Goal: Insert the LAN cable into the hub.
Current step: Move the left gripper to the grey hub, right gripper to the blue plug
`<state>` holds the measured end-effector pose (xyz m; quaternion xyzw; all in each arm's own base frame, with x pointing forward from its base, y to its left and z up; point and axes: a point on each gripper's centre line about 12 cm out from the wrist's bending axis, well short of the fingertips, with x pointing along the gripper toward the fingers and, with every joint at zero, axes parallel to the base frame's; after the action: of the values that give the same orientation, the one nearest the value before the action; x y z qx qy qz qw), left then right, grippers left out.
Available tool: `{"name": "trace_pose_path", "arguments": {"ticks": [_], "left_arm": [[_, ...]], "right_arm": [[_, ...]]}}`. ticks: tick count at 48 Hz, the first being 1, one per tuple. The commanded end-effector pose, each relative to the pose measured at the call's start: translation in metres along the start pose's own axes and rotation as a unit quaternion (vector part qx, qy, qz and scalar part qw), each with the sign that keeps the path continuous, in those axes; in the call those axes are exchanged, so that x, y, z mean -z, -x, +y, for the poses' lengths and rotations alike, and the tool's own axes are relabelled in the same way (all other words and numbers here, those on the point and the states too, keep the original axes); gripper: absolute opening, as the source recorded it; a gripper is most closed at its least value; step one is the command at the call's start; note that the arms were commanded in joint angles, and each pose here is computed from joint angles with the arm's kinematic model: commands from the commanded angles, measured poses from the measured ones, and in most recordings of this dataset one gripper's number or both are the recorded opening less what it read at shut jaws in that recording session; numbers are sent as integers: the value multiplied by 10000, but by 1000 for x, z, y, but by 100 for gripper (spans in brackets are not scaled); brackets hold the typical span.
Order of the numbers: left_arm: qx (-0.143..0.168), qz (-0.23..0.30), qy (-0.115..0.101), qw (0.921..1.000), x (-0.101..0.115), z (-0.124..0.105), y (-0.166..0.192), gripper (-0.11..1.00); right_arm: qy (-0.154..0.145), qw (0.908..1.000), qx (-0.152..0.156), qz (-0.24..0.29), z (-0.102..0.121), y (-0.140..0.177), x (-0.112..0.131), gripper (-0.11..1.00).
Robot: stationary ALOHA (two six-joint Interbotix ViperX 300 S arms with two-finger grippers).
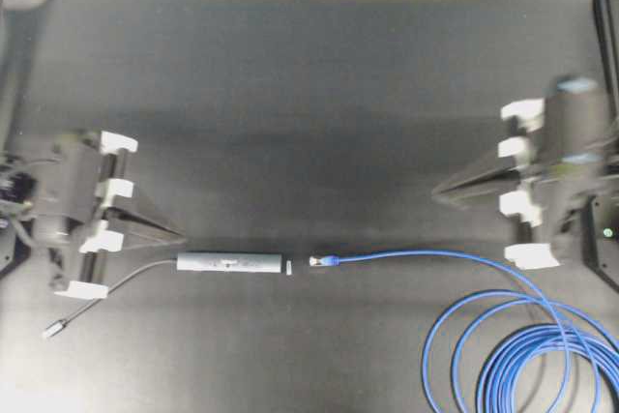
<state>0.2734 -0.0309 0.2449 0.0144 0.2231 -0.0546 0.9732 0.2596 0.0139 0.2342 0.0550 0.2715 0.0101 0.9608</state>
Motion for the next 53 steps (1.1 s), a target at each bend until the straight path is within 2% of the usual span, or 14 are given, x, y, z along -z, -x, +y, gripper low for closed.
{"name": "trace_pose_path", "arguments": {"ticks": [1, 8, 11, 16, 20, 25, 33, 43, 53], "left_arm": [[13, -15, 1, 10000, -7, -1, -6, 0], [10, 269, 153, 9995, 5, -1, -19, 1], [5, 407, 229, 9989, 11, -1, -25, 8], [-2, 575, 328, 9978, 20, -1, -35, 31], [10, 622, 371, 9974, 29, -2, -44, 57], [81, 395, 372, 9985, 38, -5, -57, 82], [187, -88, 484, 9986, 60, -8, -73, 75], [268, -484, 739, 9957, 90, -9, -80, 78], [284, -435, 825, 9952, 118, -9, -93, 78]], "right_arm": [[8, 9996, -70, 265, 7, -13, -4, 0], [38, 9956, -18, 937, 9, -37, 1, 0], [63, 9931, 7, 1172, 9, -46, 4, 0], [107, 9893, 33, 1452, 9, -62, 9, 0], [137, 9879, 51, 1541, 8, -71, 11, 0], [152, 9878, 37, 1551, 10, -78, 12, 0], [131, 9888, 23, 1484, 11, -82, 12, 0], [144, 9889, -25, 1476, 15, -81, 12, 0], [204, 9893, -112, 1441, 22, -81, 13, 0]]}}
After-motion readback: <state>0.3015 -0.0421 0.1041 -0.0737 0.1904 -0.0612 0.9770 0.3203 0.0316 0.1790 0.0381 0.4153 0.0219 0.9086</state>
